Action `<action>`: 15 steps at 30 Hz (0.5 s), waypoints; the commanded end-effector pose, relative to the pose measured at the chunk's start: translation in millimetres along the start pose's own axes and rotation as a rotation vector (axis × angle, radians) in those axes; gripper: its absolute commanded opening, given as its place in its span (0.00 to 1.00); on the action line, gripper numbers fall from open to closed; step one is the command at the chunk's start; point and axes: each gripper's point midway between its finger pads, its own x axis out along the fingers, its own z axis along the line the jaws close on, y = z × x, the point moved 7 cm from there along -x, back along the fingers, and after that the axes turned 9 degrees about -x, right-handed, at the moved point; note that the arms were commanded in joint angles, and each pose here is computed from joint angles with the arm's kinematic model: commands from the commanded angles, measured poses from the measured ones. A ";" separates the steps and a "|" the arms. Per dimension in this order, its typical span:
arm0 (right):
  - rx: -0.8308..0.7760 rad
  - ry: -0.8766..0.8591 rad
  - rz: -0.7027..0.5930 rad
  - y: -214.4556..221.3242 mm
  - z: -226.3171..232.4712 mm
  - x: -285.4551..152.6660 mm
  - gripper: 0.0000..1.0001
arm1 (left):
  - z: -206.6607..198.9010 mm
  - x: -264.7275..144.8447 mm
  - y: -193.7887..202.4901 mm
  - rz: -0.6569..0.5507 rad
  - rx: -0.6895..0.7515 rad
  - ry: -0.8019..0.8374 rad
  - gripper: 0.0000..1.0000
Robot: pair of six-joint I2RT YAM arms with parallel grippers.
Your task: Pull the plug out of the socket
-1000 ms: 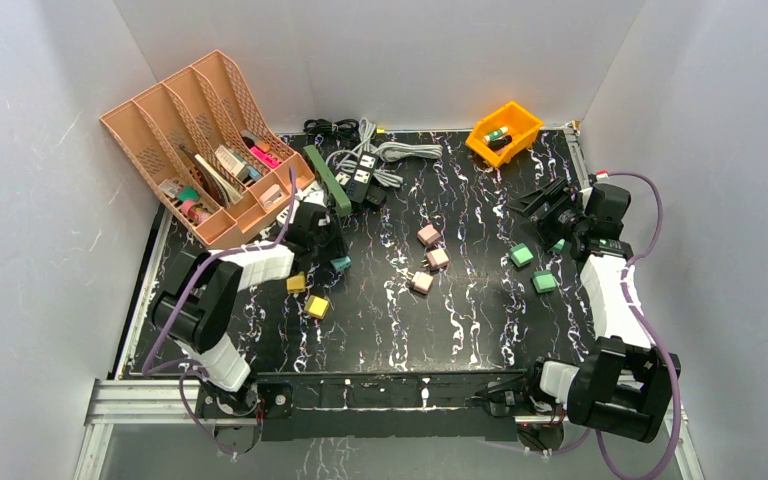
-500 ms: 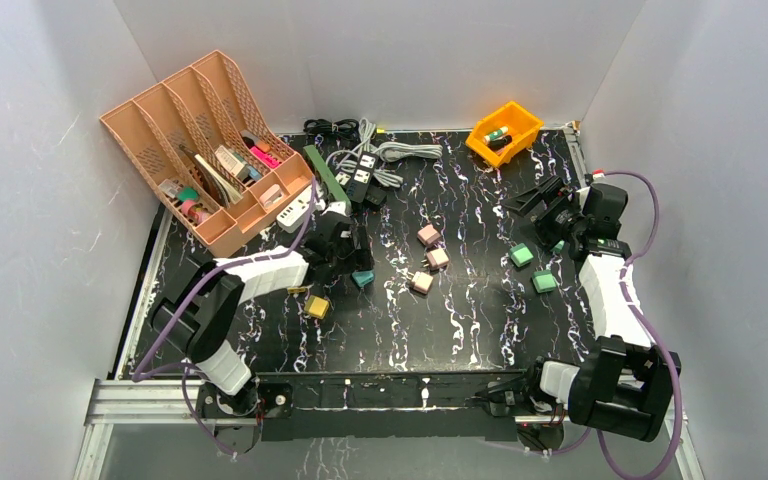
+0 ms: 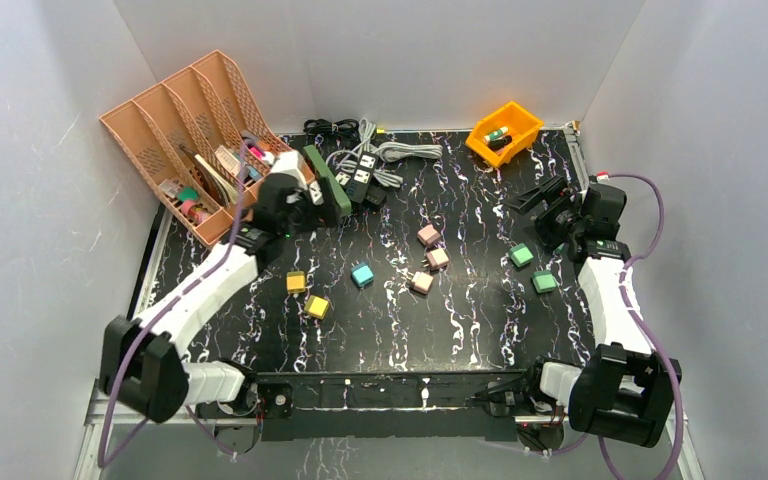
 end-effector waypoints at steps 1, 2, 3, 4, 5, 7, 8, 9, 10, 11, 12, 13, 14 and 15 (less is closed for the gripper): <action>-0.037 0.055 -0.112 -21.5 14.5 -8.4 0.98 | 5.7 -47.1 -52.0 -0.168 0.062 0.028 0.98; -0.046 0.072 -0.119 -23.7 14.8 -9.6 0.98 | 9.6 -52.2 -57.7 -0.189 0.061 0.031 0.98; -0.061 0.084 -0.129 -25.7 15.0 -10.9 0.98 | 12.7 -61.0 -64.1 -0.211 0.051 0.047 0.99; -0.085 0.090 -0.138 -27.0 15.9 -12.1 0.98 | 15.3 -66.8 -68.1 -0.215 0.043 0.069 0.98; -0.116 0.093 -0.147 -27.7 18.4 -13.4 0.98 | 19.0 -71.6 -71.5 -0.213 0.032 0.082 0.98; -0.192 0.146 -0.165 -26.8 22.8 -14.6 0.98 | 28.0 -76.3 -76.5 -0.196 0.002 0.087 0.98; -0.239 0.190 -0.183 -26.6 25.8 -15.8 0.98 | 32.8 -78.4 -79.7 -0.189 -0.015 0.082 0.98; -0.286 0.264 -0.225 -27.5 26.3 -16.5 0.98 | 38.1 -80.5 -82.9 -0.183 -0.035 0.075 0.98; -0.346 0.307 -0.250 -25.4 30.0 -17.2 0.98 | 42.3 -82.4 -85.3 -0.177 -0.051 0.078 0.98; -0.385 0.338 -0.276 -23.1 33.7 -17.7 0.98 | 47.0 -84.3 -87.6 -0.182 -0.062 0.075 0.98; -0.424 0.371 -0.302 -22.2 36.4 -18.4 0.98 | 51.4 -85.6 -89.8 -0.193 -0.071 0.071 0.98; -0.466 0.395 -0.326 -21.4 40.0 -20.3 0.98 | 54.6 -87.2 -92.3 -0.207 -0.075 0.066 0.98; -0.503 0.415 -0.350 -20.2 43.5 -21.4 0.98 | 56.9 -88.7 -94.1 -0.213 -0.077 0.057 0.98; -0.536 0.430 -0.372 -18.2 46.9 -21.8 0.98 | 57.4 -91.1 -95.6 -0.215 -0.074 0.053 0.98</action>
